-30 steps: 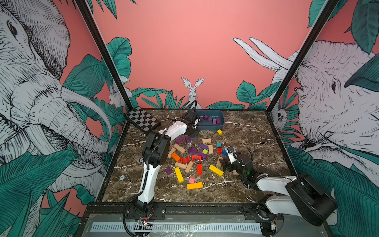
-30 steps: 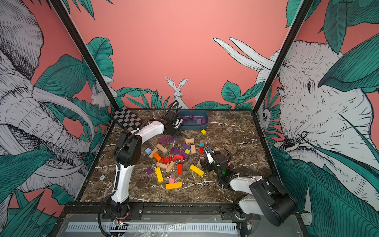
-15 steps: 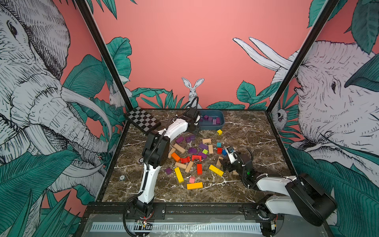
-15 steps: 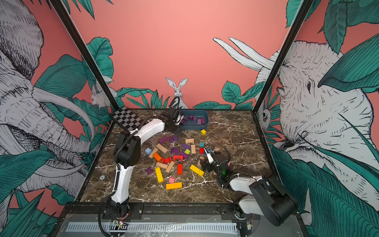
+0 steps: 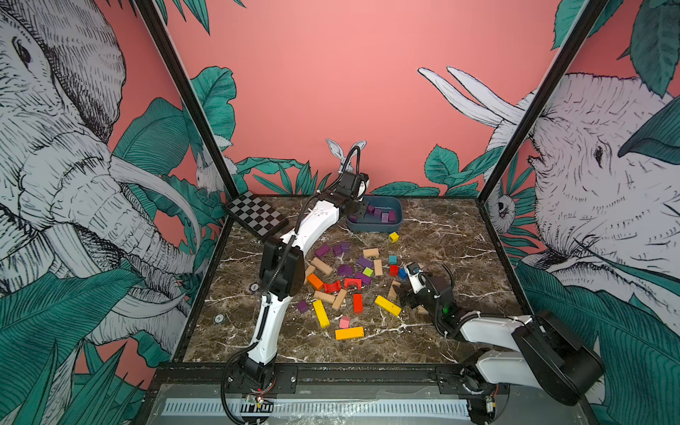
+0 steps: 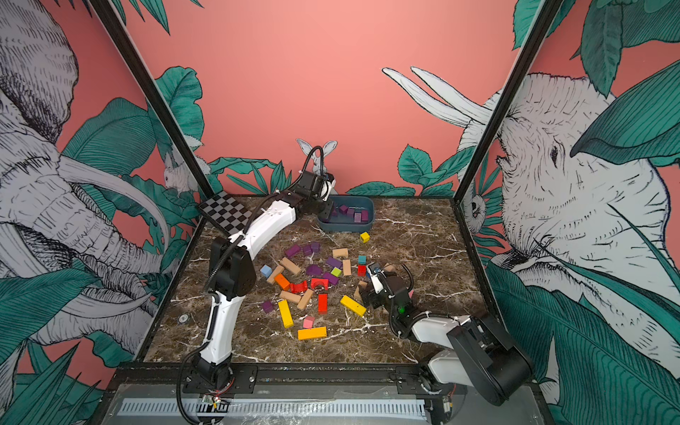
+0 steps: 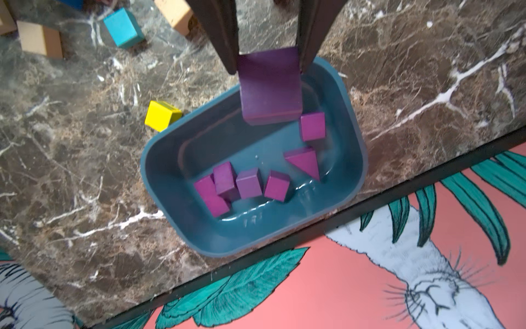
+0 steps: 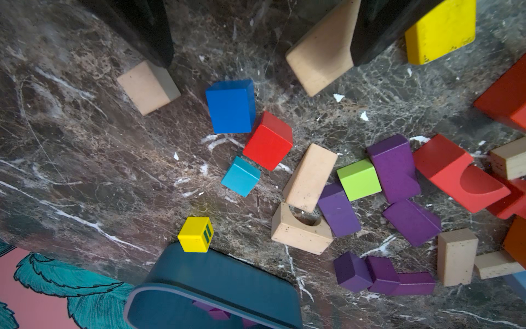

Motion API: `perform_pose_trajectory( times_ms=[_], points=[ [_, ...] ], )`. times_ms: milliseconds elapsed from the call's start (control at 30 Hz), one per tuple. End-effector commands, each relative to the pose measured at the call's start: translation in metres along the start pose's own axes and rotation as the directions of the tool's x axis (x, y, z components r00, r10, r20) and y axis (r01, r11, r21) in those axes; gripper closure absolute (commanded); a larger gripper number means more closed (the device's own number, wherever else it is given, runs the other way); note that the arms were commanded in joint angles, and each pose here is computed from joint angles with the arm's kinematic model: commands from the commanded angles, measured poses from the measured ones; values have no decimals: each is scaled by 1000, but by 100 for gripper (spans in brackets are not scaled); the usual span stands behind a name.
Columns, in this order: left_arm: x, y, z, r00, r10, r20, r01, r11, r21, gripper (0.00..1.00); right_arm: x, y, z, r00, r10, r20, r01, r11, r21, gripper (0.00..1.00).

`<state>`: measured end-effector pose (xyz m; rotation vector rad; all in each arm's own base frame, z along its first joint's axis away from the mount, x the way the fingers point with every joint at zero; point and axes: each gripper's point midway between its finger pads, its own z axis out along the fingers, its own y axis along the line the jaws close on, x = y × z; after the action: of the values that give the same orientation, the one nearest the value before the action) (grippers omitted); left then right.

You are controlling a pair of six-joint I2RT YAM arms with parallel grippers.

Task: Pick purple bricks into the storage bin
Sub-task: Place the building block in the storage box.

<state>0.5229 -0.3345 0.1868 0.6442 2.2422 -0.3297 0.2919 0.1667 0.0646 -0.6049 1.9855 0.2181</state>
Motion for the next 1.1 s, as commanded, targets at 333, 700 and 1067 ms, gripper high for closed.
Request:
perform_pose_trajectory(
  times_ms=[333,700,1067],
  points=[
    [10,0,52,1000,6,-9,-6,1000,-3,74,-15,-1,3,999,-3,41,3,1000,-1,1],
    [17,6,63,1000,13,-19,-14,999,-32,60,-16,-1,3,999,-3,40,3,1000,0,1],
    [17,11,56,999,27,-29,-29,998,-61,48,-15,-1,3,999,-2,38,2,1000,-3,1]
  ],
)
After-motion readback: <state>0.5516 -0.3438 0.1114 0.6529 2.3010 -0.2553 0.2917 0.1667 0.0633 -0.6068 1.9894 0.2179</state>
